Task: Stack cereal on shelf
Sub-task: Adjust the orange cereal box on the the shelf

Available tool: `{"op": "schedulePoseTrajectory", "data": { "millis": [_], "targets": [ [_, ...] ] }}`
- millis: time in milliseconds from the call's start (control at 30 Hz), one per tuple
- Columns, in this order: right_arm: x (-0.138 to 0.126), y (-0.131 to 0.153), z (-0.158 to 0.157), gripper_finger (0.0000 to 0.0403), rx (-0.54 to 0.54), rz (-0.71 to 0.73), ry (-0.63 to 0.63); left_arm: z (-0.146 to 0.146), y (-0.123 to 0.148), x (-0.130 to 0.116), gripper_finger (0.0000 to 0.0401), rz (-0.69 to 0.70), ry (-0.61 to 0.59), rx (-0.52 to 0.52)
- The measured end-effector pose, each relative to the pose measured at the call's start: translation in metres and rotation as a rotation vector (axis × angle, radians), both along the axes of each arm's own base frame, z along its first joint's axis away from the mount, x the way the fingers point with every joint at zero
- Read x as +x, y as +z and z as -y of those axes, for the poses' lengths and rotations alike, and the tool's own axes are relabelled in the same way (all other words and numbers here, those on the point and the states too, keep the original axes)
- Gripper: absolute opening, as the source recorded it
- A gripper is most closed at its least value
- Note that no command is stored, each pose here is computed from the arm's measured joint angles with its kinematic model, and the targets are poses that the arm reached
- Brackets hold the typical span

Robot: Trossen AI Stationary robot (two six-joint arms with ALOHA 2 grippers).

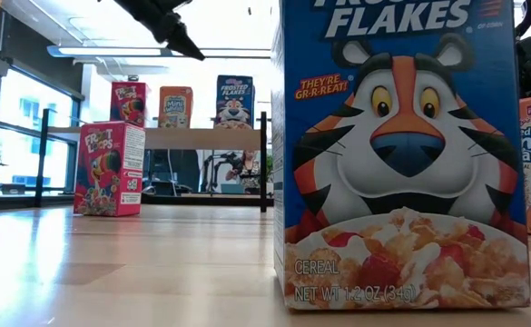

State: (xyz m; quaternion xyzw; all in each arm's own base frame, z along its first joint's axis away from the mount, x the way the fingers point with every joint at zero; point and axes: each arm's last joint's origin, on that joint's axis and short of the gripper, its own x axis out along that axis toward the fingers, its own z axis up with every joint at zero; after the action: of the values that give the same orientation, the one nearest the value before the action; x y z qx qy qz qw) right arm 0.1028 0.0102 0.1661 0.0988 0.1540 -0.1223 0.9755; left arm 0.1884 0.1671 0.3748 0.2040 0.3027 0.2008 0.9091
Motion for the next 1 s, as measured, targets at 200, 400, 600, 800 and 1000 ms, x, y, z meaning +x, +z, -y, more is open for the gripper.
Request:
{"op": "schedulePoseTrajectory", "data": {
  "millis": [200, 400, 600, 800, 1000],
  "targets": [
    [0.000, 0.000, 0.000, 0.0296, 0.000, 0.000, 0.000, -0.007, 0.004, -0.019, 0.0249, -0.031, 0.041, 0.043],
    [0.000, 0.000, 0.000, 0.0296, 0.000, 0.000, 0.000, -0.016, 0.003, -0.030, 0.0271, -0.059, 0.065, 0.067],
    [0.000, 0.000, 0.000, 0.0296, 0.002, 0.000, 0.006, -0.023, 0.004, -0.038, 0.0298, -0.074, 0.095, 0.086],
    [0.000, 0.000, 0.000, 0.0296, 0.002, 0.000, 0.005, -0.028, 0.007, -0.046, 0.0301, -0.065, 0.117, 0.035],
    [0.000, 0.000, 0.000, 0.0296, 0.002, 0.000, 0.004, -0.036, 0.026, -0.045, 0.0301, -0.105, 0.138, -0.039]
  ]
}}
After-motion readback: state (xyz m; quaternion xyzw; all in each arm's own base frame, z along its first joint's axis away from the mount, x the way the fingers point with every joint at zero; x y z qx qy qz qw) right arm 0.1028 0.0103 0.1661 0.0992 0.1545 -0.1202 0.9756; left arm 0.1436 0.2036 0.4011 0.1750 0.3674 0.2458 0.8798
